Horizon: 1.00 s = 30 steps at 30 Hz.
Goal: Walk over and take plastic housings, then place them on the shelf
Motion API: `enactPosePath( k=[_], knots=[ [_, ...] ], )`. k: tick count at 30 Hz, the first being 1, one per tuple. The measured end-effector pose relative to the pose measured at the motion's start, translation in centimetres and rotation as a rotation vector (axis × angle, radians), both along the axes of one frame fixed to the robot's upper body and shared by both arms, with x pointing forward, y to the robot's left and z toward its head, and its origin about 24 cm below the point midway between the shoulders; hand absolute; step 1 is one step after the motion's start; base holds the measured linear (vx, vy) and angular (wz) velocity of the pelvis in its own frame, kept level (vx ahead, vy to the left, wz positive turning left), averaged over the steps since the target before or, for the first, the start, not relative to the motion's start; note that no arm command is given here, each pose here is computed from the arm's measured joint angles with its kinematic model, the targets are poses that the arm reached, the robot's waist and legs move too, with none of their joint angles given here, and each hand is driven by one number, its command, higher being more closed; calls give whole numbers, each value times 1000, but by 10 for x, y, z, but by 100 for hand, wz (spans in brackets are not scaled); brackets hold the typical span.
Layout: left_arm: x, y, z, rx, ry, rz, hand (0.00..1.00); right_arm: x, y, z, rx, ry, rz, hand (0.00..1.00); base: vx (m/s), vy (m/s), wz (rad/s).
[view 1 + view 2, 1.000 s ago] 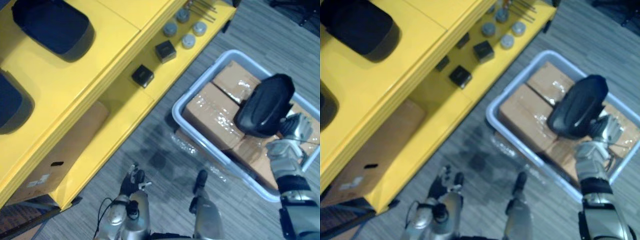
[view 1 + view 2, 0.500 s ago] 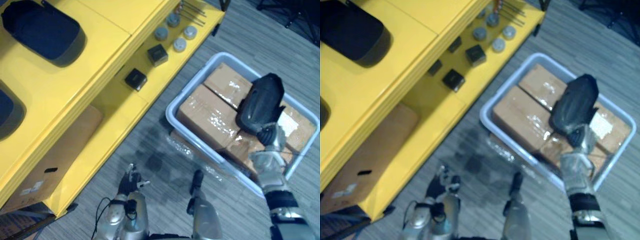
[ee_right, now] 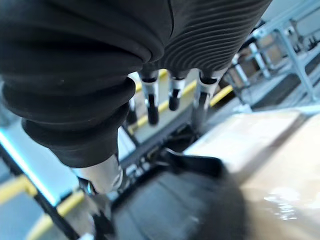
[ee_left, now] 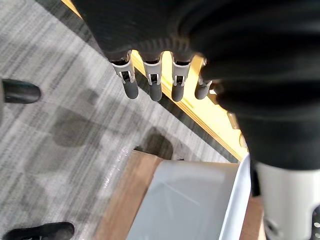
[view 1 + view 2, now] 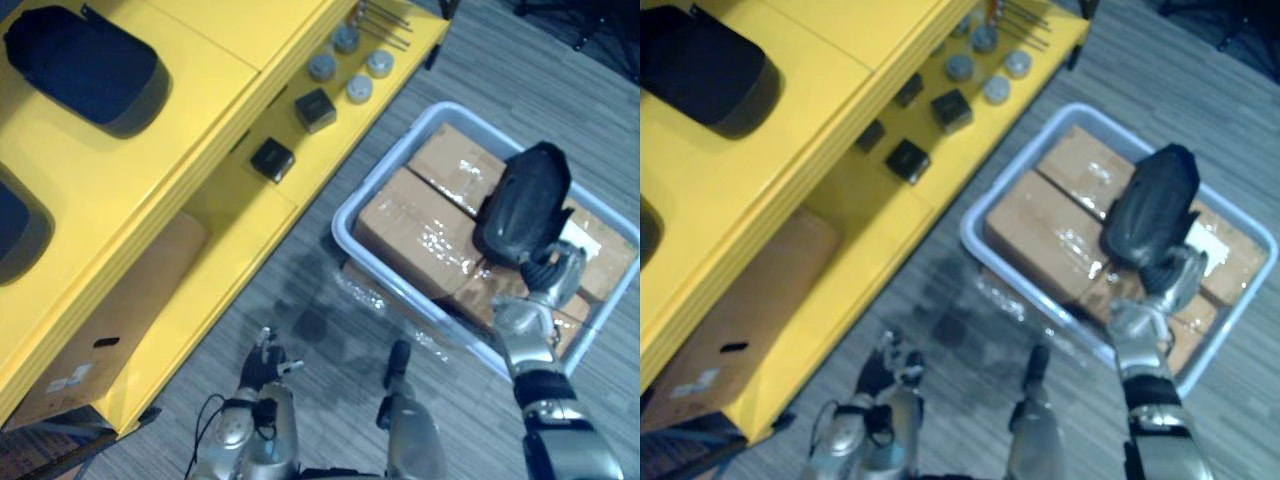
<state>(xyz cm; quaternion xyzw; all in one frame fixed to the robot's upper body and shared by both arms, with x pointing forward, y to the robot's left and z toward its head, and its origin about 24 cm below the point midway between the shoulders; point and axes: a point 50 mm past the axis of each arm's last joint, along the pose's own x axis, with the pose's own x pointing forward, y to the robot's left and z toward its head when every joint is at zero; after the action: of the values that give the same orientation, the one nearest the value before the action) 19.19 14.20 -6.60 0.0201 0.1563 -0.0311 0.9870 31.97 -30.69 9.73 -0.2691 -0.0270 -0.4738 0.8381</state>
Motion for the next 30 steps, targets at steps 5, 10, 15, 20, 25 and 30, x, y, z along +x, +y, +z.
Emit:
enactPosePath(
  k=[5, 10, 15, 20, 25, 30],
  knots=[
    [-3, -4, -5, 2, 24, -22, 0, 13, -17, 35, -2, -73, -14, 0, 10, 10, 5],
    [-3, -13, -11, -41, 59, -10, 0, 18, -42, 64, 88, -124, -23, 0, -31, 22, 7],
    [-12, -13, -23, -27, 119, -17, 0, 21, -58, 93, 131, -180, -82, 0, -41, 1, 4],
    [-15, -13, -24, -55, 116, -4, 0, 8, -85, 120, 124, -204, -213, 0, -13, -1, 0],
    [-17, -11, -27, -80, 132, 18, 0, -3, -101, 124, 138, -182, -292, 0, 0, 0, 0],
    [-18, -11, -28, -87, 128, 22, 0, -6, -106, 120, 173, -155, -326, 0, 0, 0, 0]
  ],
)
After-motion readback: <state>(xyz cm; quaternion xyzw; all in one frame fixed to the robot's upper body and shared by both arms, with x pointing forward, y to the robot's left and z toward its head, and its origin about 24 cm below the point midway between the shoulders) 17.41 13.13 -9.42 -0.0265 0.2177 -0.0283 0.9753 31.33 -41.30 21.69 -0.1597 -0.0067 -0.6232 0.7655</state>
